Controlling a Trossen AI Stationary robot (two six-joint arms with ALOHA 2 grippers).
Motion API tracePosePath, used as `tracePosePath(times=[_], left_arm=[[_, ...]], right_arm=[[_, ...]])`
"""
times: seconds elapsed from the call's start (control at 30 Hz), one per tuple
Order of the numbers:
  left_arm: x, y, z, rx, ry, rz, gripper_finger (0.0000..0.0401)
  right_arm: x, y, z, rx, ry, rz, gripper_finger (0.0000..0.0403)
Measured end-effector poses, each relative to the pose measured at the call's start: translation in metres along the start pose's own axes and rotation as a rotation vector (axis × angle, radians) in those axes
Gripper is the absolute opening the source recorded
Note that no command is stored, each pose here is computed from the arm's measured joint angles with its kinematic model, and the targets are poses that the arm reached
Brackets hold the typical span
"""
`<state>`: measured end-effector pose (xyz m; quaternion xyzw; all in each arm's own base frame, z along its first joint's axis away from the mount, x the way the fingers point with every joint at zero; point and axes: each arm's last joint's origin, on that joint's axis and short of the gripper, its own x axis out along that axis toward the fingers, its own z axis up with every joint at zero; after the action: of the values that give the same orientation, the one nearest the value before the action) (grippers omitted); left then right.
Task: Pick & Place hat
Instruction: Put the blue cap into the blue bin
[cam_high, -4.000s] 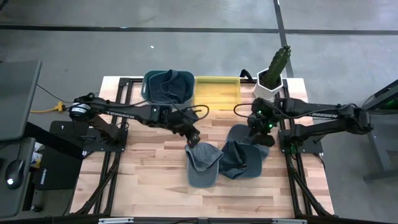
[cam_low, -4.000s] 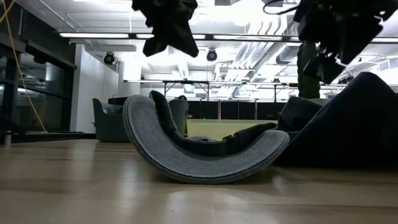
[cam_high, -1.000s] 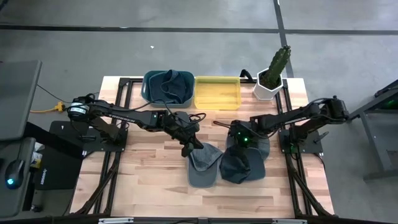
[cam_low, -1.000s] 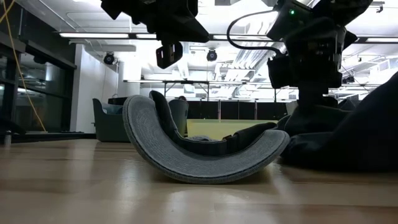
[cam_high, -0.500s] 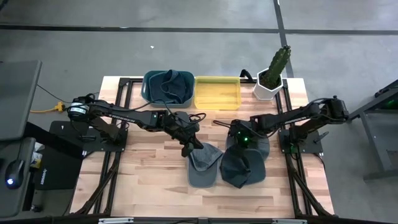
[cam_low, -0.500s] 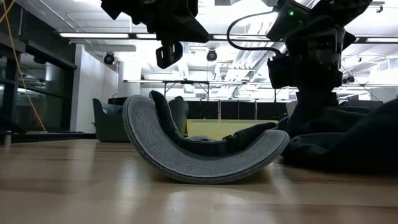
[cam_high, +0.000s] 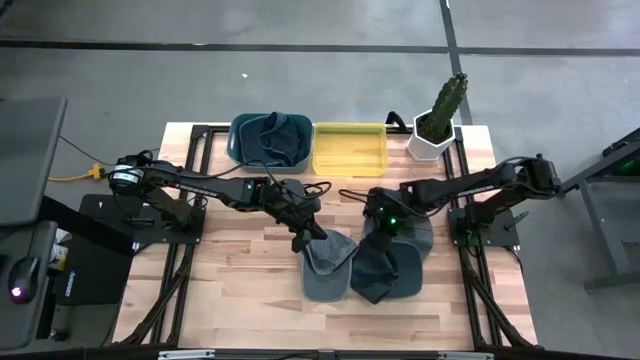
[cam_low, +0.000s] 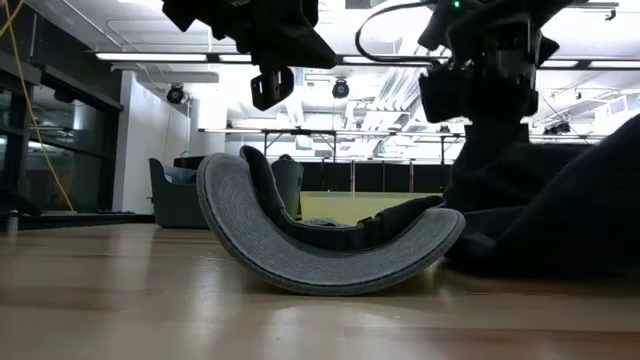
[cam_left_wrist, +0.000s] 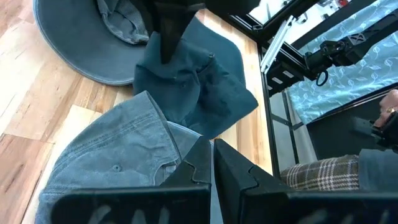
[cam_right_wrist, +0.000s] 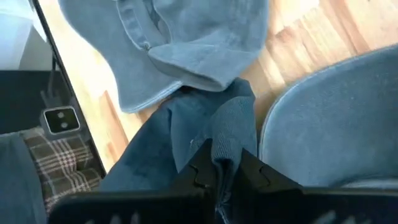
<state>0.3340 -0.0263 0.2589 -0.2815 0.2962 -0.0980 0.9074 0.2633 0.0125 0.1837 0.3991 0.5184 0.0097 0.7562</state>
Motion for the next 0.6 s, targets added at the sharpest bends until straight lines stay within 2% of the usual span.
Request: tracePosePath(times=[0.17,0.33,0.6], left_arm=[[0.0,-0.001,0.0,-0.001,0.012,-0.021,0.0],[0.0,-0.001,0.0,-0.001,0.012,-0.021,0.0],[-0.001,0.002,0.001,0.0,-0.009,0.02,0.0]], right_arm=[[-0.013,0.011,0.003,-0.026,0.061,-0.057,0.001],[-0.031,0.022,0.006,-0.059,0.096,-0.174,0.001],[-0.065,0.049,0.02,-0.135,0.005,-0.301,0.001]])
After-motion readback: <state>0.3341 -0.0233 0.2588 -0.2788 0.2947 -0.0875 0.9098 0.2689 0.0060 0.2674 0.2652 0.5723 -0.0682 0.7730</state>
